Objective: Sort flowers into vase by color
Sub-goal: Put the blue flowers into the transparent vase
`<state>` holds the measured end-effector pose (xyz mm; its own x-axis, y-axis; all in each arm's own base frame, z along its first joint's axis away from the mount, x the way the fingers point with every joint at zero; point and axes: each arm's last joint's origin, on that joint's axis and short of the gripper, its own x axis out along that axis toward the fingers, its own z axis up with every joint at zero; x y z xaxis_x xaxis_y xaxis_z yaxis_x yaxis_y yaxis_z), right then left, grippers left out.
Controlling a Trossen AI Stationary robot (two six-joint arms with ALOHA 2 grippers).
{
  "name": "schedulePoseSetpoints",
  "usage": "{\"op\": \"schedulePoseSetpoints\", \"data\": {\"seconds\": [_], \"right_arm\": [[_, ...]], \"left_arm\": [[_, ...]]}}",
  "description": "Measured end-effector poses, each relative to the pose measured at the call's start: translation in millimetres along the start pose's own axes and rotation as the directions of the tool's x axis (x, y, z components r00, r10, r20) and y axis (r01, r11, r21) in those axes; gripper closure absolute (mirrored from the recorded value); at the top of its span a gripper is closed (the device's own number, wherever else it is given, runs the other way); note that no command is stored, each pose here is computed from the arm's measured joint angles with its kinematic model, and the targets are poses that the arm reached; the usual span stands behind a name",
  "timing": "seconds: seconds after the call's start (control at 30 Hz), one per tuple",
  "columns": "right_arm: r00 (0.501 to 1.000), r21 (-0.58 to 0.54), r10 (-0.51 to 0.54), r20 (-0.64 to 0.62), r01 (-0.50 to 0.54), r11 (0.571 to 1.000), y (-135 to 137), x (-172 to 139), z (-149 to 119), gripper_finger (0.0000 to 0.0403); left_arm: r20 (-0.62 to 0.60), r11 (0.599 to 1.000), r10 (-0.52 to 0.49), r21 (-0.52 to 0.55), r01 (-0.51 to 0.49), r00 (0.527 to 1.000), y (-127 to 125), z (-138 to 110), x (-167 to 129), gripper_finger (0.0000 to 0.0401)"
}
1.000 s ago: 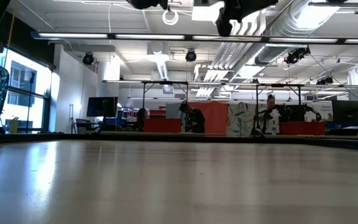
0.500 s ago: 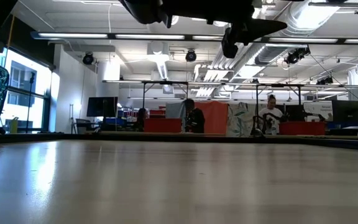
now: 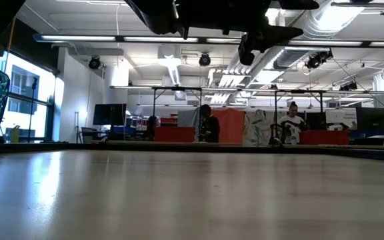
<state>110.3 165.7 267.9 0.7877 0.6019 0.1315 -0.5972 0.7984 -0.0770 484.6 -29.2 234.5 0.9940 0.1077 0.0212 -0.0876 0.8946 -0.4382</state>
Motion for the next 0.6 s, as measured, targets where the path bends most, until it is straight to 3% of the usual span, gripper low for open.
{"op": "schedulePoseSetpoints", "data": {"seconds": [0.33, 0.6], "right_arm": [[0.97, -0.097, -0.215, -0.116, 0.205, 0.974, -10, 19, -25, 0.0403], [0.96, -0.078, -0.269, -0.082, 0.263, 0.962, -13, 18, -21, 0.0403]], "left_arm": [[-0.015, 1.0, -0.02, 0.018, 0.02, 1.0, 15, 7, 3, 0.0192], [-0.064, 0.993, -0.075, 0.086, 0.08, 0.995, 17, 6, 3, 0.0192]]}}
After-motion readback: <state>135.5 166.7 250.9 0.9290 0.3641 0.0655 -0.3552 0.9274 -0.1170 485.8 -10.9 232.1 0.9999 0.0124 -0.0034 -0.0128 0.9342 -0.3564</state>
